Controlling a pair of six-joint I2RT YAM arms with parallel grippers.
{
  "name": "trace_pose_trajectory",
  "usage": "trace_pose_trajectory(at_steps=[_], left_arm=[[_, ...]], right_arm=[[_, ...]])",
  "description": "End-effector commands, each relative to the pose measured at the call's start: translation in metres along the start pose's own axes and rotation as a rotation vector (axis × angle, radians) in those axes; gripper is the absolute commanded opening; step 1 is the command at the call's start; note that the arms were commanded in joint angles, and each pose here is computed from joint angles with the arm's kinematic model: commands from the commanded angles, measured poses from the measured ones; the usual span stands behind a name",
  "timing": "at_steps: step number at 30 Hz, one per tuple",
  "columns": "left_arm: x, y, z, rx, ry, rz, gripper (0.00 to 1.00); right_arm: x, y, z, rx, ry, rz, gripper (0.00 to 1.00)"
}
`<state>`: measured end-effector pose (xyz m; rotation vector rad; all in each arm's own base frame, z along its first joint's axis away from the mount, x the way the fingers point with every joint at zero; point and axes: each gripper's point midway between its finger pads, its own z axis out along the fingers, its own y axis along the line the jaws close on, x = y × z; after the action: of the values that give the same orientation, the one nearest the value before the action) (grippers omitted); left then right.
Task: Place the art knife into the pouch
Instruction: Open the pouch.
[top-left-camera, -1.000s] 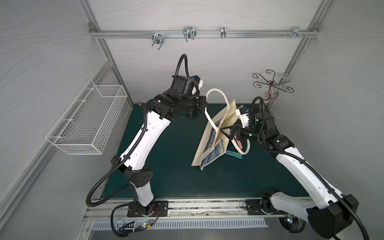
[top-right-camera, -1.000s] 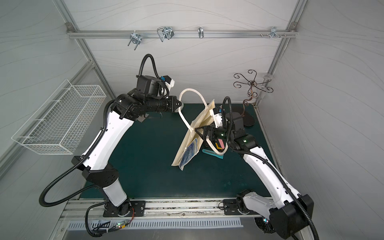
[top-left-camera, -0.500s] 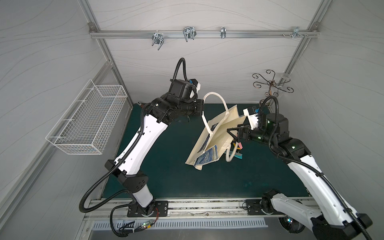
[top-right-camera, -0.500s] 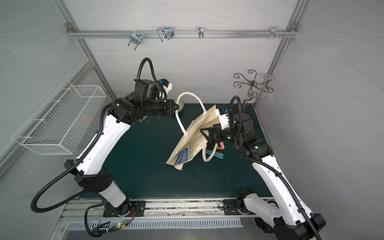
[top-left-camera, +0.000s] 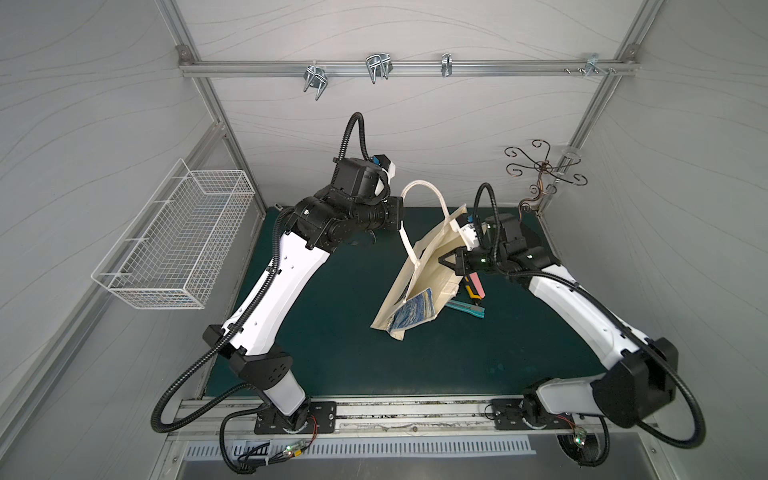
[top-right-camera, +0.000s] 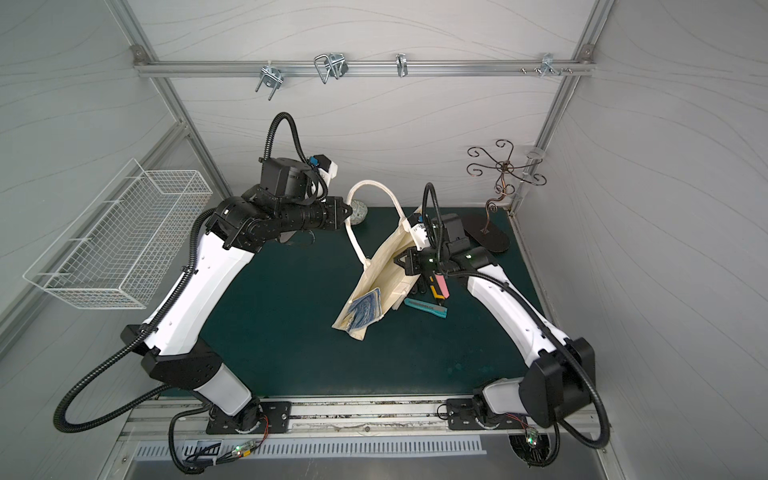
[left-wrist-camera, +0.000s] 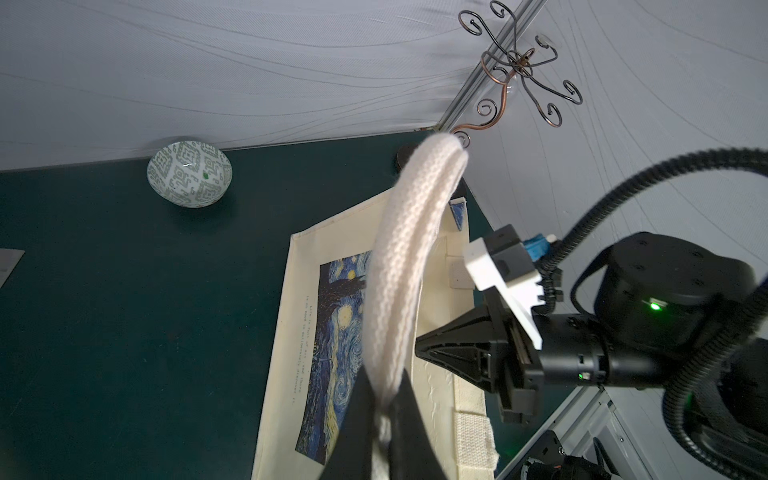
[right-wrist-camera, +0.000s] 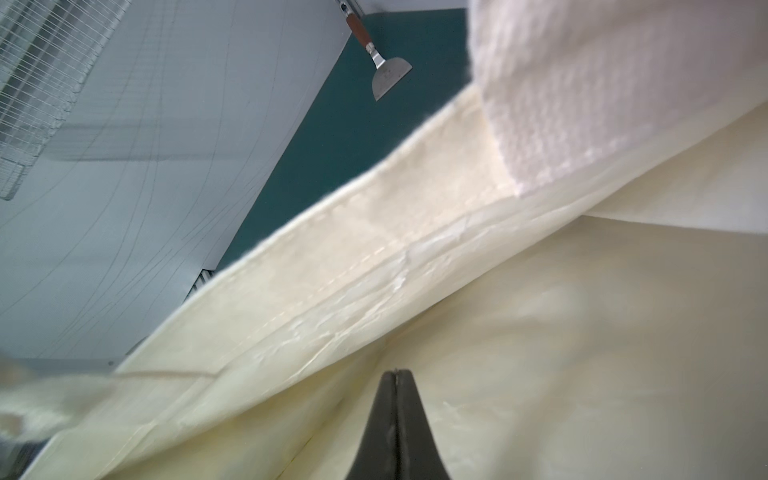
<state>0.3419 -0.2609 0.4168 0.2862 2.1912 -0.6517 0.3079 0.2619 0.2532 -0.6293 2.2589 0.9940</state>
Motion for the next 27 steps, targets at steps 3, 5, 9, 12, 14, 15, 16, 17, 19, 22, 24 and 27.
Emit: trace_pose_trajectory(at_steps=[3, 5, 9, 12, 14, 15, 16, 17, 19, 22, 24, 27], left_arm=[[-0.023, -0.013, -0.022, 0.050, -0.098, 0.011, 0.00], [-0.022, -0.012, -0.021, 0.046, -0.097, 0.008, 0.00], [-0.025, -0.007, -0.022, 0.026, -0.138, -0.023, 0.00], [-0.028, -0.002, -0.022, 0.009, -0.170, -0.060, 0.00], [-0.032, 0.006, -0.027, -0.038, -0.196, -0.068, 0.00], [-0.036, 0.012, -0.034, -0.067, -0.223, -0.072, 0.00], [-0.041, 0.017, -0.039, -0.083, -0.245, -0.082, 0.00], [-0.047, 0.023, -0.046, -0.095, -0.271, -0.102, 0.00], [-0.057, 0.037, -0.062, -0.109, -0.320, -0.142, 0.00], [-0.070, 0.056, -0.087, -0.149, -0.386, -0.182, 0.00], [-0.074, 0.062, -0.100, -0.166, -0.415, -0.188, 0.00], [-0.077, 0.060, -0.105, -0.161, -0.428, -0.190, 0.00]], right_arm=[[-0.017, 0.013, 0.026, 0.022, 0.085, -0.039, 0.00], [-0.020, 0.011, 0.039, 0.076, 0.140, -0.025, 0.00], [-0.013, 0.010, 0.069, 0.147, 0.215, 0.038, 0.00], [-0.004, 0.020, 0.089, 0.147, 0.194, 0.026, 0.00], [-0.001, 0.023, 0.096, 0.166, 0.154, 0.009, 0.00], [0.003, 0.022, 0.098, 0.169, 0.142, 0.011, 0.00], [0.002, 0.023, 0.099, 0.169, 0.122, 0.013, 0.00], [0.005, 0.020, 0.099, 0.172, 0.110, 0.026, 0.00], [0.008, 0.020, 0.097, 0.168, 0.082, 0.038, 0.00], [0.009, 0.020, 0.088, 0.175, 0.044, 0.042, 0.00], [0.009, 0.024, 0.085, 0.168, 0.033, 0.034, 0.00], [0.014, 0.035, 0.092, 0.148, 0.050, 0.000, 0.00]])
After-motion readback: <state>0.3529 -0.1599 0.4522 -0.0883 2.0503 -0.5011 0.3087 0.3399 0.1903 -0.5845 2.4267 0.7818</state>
